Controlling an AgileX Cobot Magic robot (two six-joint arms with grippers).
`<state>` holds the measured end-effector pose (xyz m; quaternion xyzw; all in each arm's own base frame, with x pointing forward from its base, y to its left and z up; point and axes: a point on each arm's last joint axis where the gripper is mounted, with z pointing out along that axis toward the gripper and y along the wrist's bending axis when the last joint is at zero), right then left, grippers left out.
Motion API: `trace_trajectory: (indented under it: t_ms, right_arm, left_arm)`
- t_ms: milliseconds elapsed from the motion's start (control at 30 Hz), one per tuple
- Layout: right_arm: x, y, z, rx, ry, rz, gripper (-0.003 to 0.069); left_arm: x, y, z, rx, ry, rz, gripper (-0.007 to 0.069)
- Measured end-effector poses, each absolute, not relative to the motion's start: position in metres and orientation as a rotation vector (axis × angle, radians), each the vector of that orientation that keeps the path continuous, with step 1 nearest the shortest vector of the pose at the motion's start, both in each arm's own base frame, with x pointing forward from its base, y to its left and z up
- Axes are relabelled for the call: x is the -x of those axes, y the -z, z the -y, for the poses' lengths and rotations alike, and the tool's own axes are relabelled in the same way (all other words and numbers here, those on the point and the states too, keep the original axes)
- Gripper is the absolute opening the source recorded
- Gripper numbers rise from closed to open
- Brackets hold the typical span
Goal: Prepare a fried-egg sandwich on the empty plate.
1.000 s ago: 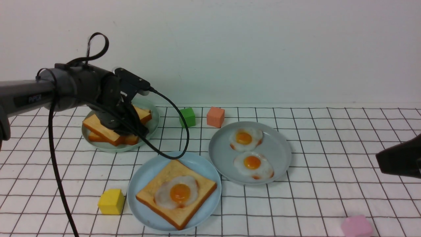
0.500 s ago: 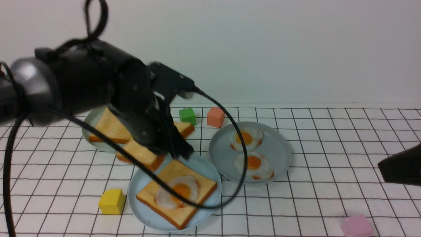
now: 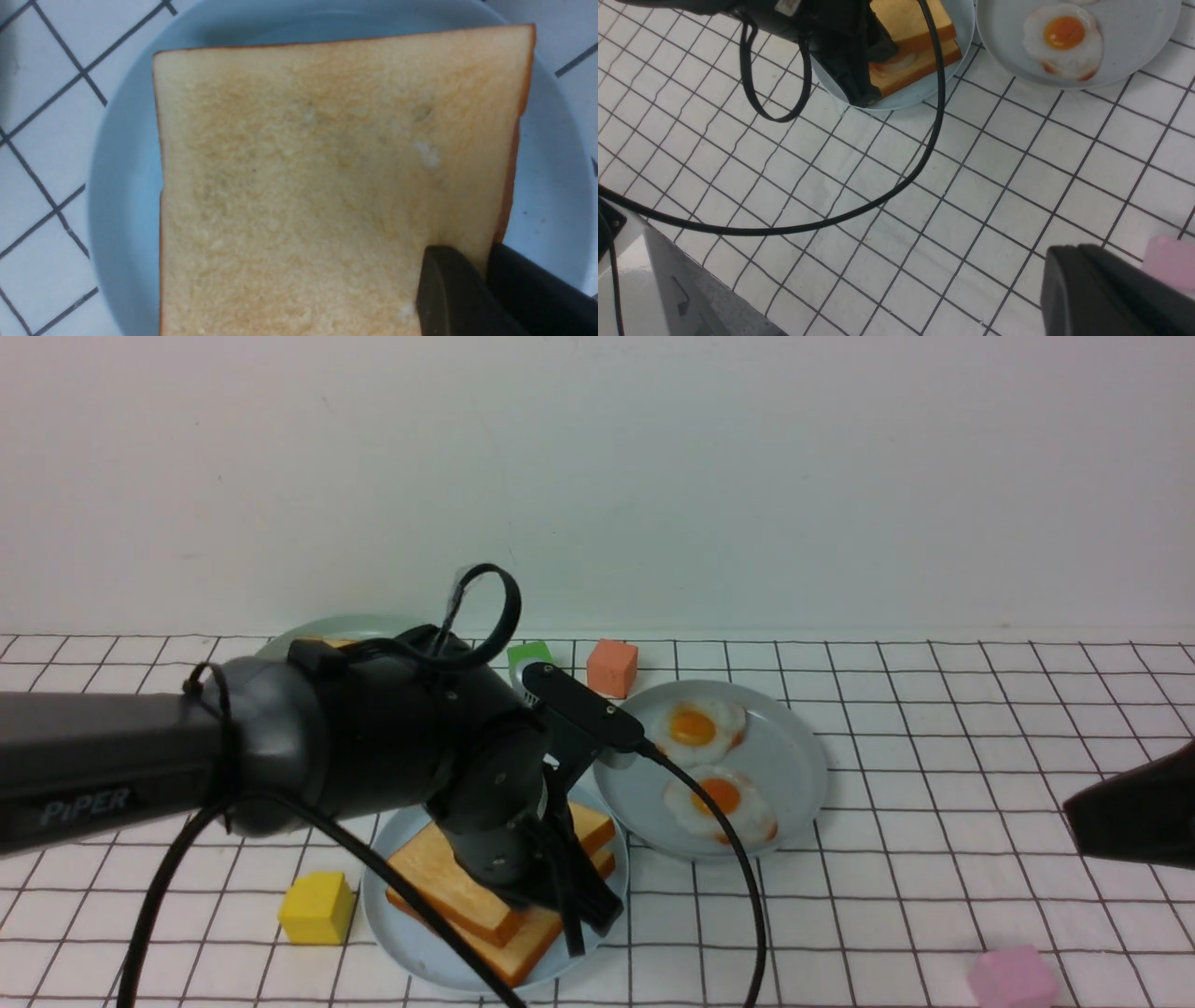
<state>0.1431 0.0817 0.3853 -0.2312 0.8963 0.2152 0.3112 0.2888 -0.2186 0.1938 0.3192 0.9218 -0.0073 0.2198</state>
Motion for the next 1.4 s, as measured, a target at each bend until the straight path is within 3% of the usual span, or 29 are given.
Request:
trace_trajectory:
  t_ms: [200, 300, 333, 500, 633, 700, 800, 867, 900, 967, 1033, 1133, 1400]
  right_arm:
    - [-0.143, -0.385, -0.082, 0.612, -0.571, -2.370, 0.0038]
    - [-0.142, -0.385, -0.082, 0.615, -0.572, -2.374, 0.0041]
    - [-0.142, -0.385, -0.082, 0.615, -0.572, -2.375, 0.0043]
    - [-0.142, -0.385, -0.082, 0.618, -0.572, -2.380, 0.0048]
    - [-0.139, -0.386, -0.081, 0.622, -0.572, -2.373, 0.0049]
    - [-0.135, -0.389, -0.079, 0.622, -0.571, -2.355, 0.0050]
    - [-0.125, -0.396, -0.076, 0.624, -0.561, -2.312, 0.0053]
    - [-0.115, -0.401, -0.071, 0.619, -0.538, -2.288, 0.0053]
    - [-0.114, -0.401, -0.070, 0.615, -0.536, -2.287, 0.0053]
    - [-0.097, -0.406, -0.061, 0.580, -0.489, -2.276, 0.0053]
    - [-0.085, -0.409, -0.053, 0.547, -0.447, -2.259, 0.0055]
    - [-0.058, -0.406, -0.036, 0.444, -0.377, -2.210, 0.0055]
    - [-0.010, -0.365, -0.010, 0.225, -0.337, -2.166, 0.0055]
  left_arm:
    - [-0.289, -0.194, 0.219, -0.877, 0.026, -2.551, 0.0074]
    - [-0.289, -0.194, 0.219, -0.876, 0.026, -2.553, 0.0150]
    - [-0.288, -0.194, 0.219, -0.872, 0.029, -2.558, 0.0221]
    - [-0.289, -0.201, 0.222, -0.829, 0.057, -2.592, 0.0399]
    - [-0.287, -0.219, 0.226, -0.754, 0.128, -2.670, 0.0461]
    - [-0.281, -0.241, 0.226, -0.726, 0.203, -2.658, 0.0442]
    - [-0.263, -0.289, 0.218, -0.682, 0.348, -2.551, 0.0343]
    - [-0.245, -0.325, 0.206, -0.652, 0.441, -2.437, 0.0227]
    - [-0.242, -0.327, 0.204, -0.650, 0.449, -2.427, 0.0214]
    - [-0.206, -0.368, 0.178, -0.613, 0.555, -2.240, 0.0063]
    - [-0.185, -0.376, 0.161, -0.607, 0.586, -2.146, -0.0006]
    - [-0.134, -0.375, 0.120, -0.575, 0.639, -1.966, -0.0013]
    - [-0.071, -0.301, 0.062, -0.402, 0.732, -1.668, -0.0013]
